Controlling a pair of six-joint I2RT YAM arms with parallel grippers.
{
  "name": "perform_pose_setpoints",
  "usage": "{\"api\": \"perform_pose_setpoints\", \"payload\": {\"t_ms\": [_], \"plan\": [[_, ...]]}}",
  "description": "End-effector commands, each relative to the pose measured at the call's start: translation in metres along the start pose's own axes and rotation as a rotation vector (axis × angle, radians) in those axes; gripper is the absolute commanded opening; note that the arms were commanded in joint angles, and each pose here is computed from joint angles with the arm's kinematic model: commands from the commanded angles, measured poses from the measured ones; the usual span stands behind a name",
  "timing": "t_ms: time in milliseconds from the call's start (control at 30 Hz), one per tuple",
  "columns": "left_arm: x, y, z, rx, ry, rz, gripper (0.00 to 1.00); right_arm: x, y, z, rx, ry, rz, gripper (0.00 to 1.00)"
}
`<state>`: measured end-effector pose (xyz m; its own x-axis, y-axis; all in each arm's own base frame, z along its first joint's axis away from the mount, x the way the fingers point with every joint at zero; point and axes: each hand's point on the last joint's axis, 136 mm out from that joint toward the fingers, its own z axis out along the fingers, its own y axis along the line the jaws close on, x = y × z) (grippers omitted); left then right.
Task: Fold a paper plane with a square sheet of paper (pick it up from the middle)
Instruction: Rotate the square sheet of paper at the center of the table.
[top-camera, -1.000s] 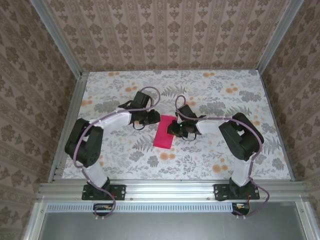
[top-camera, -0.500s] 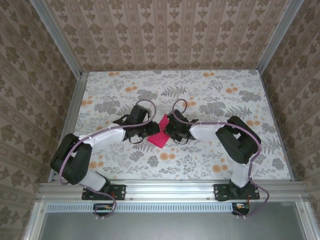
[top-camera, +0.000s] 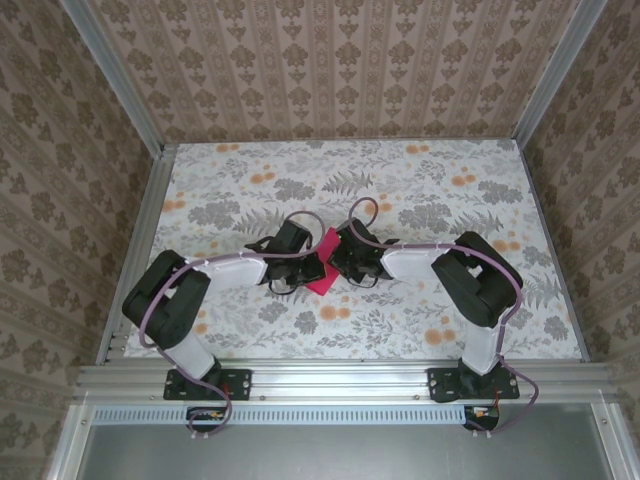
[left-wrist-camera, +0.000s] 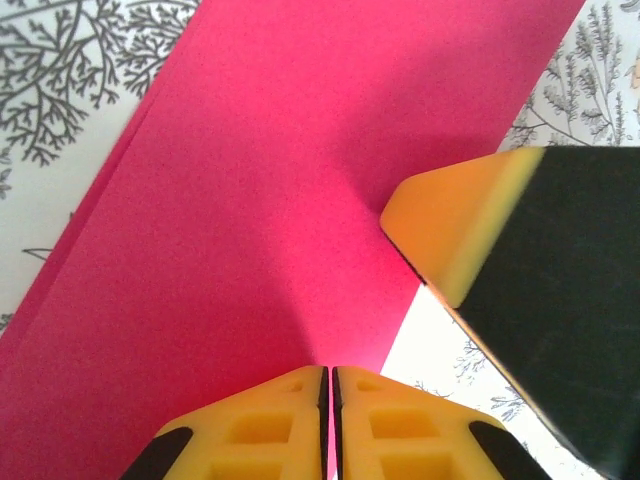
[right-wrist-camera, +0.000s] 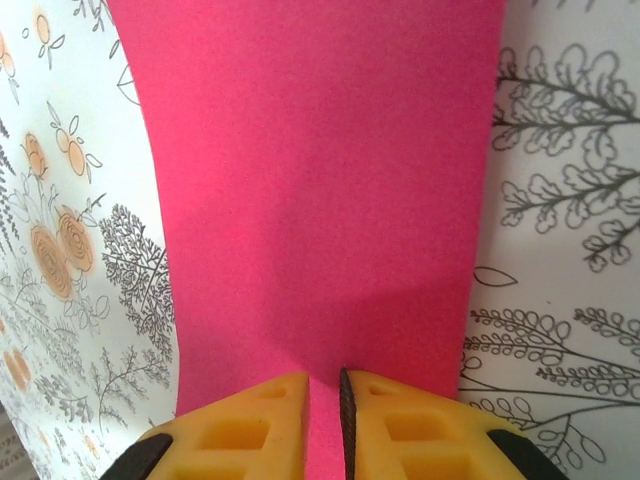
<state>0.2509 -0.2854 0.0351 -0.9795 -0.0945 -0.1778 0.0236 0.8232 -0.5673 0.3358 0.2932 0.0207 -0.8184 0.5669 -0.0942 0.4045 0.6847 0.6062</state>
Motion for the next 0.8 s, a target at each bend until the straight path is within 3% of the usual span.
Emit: {"api": "perform_pose_setpoints", "payload": {"t_ms": [0,133,367,533,767], "plan": [[0.008,0.013,0.006,-0.038,0.024,-0.030,0.12,0.004,0.021,-0.008,-0.093,0.063,-0.080,0.19],[0.012,0.021,0.010,-0.073,0.042,-0.033,0.11,0.005,0.025,-0.010,-0.140,0.108,-0.197,0.19],[0.008,0.025,0.009,-0.114,0.040,-0.013,0.11,-0.005,-0.001,-0.009,-0.148,0.198,-0.325,0.17],[0.005,0.019,0.009,-0.103,0.042,0.008,0.11,-0.015,-0.002,-0.008,-0.101,0.223,-0.461,0.16],[-0.001,0.008,0.007,-0.084,0.041,0.043,0.11,-0.018,0.006,0.000,-0.104,0.252,-0.498,0.16]]}}
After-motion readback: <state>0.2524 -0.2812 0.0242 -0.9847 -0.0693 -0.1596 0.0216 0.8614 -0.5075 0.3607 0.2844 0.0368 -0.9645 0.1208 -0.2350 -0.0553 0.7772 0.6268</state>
